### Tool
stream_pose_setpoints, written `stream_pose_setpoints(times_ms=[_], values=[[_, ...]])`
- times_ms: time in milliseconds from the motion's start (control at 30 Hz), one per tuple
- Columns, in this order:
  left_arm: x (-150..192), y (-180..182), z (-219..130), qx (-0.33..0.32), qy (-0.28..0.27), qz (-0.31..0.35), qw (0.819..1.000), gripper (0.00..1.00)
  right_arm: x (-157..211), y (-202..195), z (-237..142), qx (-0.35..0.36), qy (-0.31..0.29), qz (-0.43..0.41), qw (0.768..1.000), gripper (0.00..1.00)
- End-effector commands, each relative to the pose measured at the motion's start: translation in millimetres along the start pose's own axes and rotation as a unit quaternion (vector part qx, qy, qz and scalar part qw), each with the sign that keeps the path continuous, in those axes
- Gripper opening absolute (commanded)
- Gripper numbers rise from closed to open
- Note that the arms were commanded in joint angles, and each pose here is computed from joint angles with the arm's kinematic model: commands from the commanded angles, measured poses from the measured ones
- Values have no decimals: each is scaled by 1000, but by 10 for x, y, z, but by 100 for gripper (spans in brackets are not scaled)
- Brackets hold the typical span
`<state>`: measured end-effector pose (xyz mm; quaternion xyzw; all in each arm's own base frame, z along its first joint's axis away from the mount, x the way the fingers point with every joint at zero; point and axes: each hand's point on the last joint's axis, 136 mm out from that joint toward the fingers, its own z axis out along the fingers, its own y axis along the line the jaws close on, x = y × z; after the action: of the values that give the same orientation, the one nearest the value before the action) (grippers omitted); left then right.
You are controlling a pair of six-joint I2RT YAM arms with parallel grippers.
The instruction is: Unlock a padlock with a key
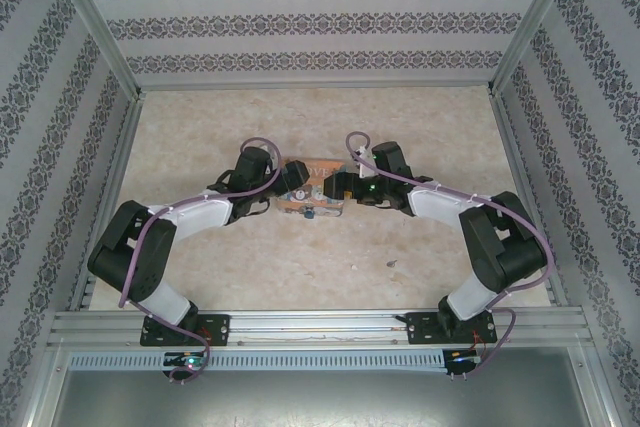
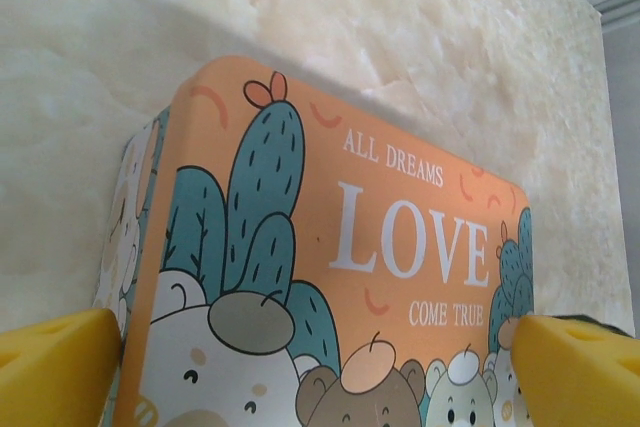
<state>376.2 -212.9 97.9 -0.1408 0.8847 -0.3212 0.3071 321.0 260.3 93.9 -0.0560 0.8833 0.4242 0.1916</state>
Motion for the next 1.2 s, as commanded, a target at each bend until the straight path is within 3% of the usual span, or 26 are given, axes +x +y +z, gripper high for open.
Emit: stream_pose_setpoints(times_ms=[0,300,467,767,967,1167], values=[[-76,-137,-26,24,5,6,1000,99,-1,141,71,-14,2,-7,1000,93],[-302,17,-198,1,-13,9,1000,99,-38,-217,-325,110,-50,8,993,99],[-553,28,-495,-9,-65,38,997,99,92,-364,-786,195,-54,11,979,96],[-919,33,-972,-56,-175,104,977,99,743,-507,-1455,312,28,17,950,72],[-1035,84,-1139,-74,-223,106,966,99,1195,-721,-1481,354,81,44,931,61],[-973,196,-1168,-89,-223,93,966,99,1497,-849,-1370,368,121,50,920,49]])
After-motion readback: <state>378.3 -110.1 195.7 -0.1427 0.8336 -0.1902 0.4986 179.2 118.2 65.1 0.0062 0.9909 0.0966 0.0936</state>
